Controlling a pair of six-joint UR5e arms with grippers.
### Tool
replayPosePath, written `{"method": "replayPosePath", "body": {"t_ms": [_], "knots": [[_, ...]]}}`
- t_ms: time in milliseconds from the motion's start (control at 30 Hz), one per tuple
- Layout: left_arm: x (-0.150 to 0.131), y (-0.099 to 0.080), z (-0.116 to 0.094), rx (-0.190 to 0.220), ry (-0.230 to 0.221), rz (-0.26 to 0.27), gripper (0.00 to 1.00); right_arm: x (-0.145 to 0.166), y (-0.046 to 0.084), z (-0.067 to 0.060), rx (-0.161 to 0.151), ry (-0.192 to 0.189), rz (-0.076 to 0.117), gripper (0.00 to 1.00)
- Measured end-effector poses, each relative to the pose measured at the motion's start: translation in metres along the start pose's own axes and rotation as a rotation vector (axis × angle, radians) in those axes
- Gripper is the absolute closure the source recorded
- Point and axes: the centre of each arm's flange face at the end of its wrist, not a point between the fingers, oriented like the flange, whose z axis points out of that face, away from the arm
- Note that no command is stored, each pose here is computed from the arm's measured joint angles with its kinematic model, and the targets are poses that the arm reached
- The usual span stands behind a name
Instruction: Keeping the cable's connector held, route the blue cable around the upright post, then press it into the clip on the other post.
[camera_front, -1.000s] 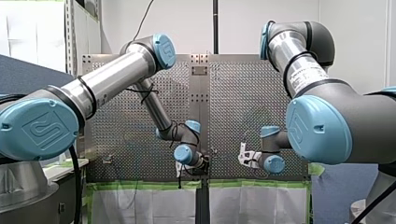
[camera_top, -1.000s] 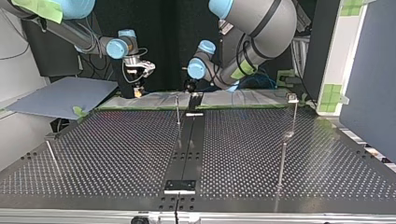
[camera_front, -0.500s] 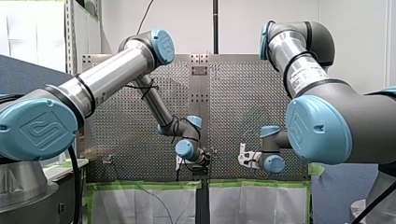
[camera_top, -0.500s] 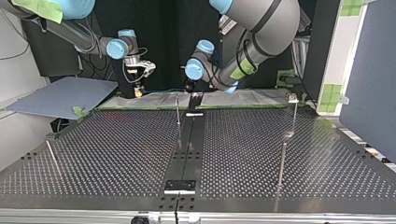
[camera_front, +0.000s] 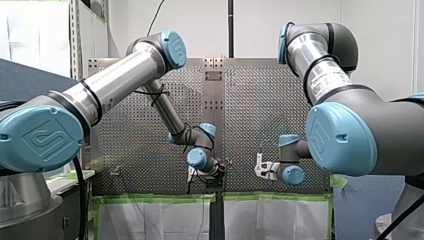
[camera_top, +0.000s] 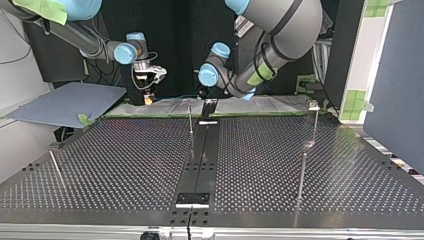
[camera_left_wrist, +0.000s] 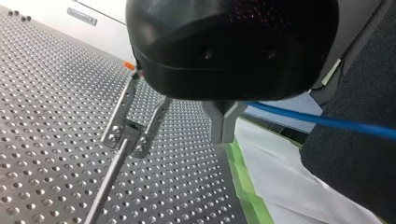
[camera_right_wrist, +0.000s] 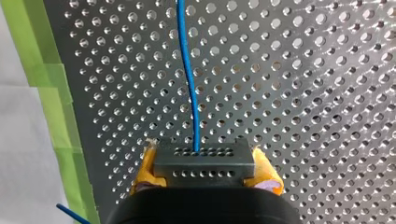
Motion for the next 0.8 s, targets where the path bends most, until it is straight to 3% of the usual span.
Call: {"method": "replayPosePath", "body": {"t_ms": [300,600,800], "knots": [[-0.013,0.006,0.002,0.022,-0.020,-0.025,1.00,0.003,0.000,0.004,0.006,0.007,0.002,1.00],[-0.021,0.006,0.009,0.044,-0.089,-0.108,1.00,0.005,0.000,0.006,0.012,0.012,0.004,1.00],[-0.020,0.006,0.011,0.051,-0.096,-0.167,1.00,0.010,0.000,0.014,0.022,0.027,0.009,1.00]]}}
